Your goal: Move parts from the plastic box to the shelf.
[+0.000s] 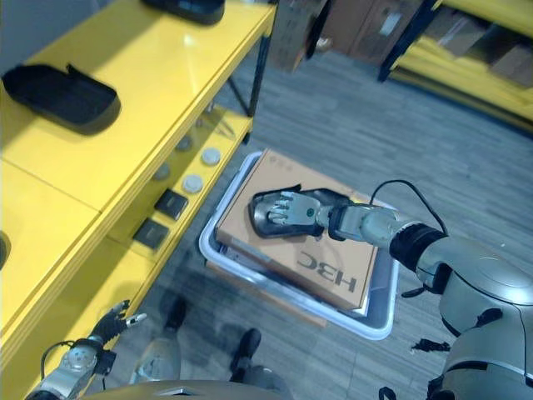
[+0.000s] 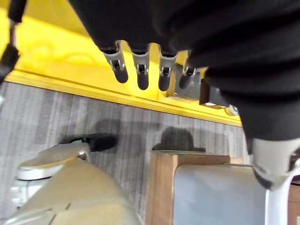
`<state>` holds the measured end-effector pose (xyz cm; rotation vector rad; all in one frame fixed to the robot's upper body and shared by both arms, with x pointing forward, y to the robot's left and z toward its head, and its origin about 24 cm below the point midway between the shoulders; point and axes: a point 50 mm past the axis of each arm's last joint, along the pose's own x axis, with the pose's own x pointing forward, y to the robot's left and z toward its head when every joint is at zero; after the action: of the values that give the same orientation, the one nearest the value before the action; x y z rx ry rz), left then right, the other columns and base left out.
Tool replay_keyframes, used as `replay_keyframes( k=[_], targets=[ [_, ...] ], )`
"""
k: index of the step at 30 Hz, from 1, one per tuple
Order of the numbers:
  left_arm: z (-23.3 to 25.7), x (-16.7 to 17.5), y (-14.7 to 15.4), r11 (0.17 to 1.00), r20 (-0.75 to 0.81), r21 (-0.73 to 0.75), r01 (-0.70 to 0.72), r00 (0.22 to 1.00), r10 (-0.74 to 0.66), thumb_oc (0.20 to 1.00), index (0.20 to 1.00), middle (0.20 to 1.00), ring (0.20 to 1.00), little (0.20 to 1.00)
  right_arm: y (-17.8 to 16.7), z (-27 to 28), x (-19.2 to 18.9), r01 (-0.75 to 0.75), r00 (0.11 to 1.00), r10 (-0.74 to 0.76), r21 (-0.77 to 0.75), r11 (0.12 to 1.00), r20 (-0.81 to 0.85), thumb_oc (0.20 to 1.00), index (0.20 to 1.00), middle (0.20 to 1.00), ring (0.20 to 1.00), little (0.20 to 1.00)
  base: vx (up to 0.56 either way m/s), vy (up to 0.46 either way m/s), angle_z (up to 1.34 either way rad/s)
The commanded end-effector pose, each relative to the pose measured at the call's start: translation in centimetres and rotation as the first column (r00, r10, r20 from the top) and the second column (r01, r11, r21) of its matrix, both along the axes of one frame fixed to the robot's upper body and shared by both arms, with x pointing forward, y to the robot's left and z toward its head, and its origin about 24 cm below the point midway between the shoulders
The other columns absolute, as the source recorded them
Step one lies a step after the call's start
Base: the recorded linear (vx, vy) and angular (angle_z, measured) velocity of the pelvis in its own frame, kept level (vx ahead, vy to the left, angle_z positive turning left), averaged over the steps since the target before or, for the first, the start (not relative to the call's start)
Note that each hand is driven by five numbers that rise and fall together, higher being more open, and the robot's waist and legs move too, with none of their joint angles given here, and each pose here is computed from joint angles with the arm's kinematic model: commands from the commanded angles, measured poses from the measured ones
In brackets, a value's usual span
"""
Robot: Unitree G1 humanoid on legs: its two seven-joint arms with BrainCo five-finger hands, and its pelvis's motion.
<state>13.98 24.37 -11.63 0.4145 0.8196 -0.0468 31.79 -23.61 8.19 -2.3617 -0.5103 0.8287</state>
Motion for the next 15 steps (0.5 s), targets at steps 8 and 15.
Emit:
replay_keyframes(
  k=[8, 15],
  targets=[
    [-1.5, -1.7, -1.6, 0.999, -0.062, -0.023, -0.024, 0.998, 0.022, 1.0, 1.0, 1.0, 1.0, 1.0, -6.0, -4.7, -4.2, 0.552, 0.677, -0.706, 0.779, 0.297, -0.21, 1.0, 1.0, 1.0, 1.0, 1.0, 0.05, 0.116, -0.24],
    [-2.1, -2.3, -2.5, 0.999, -0.084, 0.005, -0.045, 0.995, 0.046, 1.0, 1.0, 1.0, 1.0, 1.0, -2.7, -9.5, -4.6, 0.55, 0.467, -0.667, 0.782, -0.294, -0.58, 1.0, 1.0, 1.0, 1.0, 1.0, 0.0, 0.104, -0.17]
  ],
)
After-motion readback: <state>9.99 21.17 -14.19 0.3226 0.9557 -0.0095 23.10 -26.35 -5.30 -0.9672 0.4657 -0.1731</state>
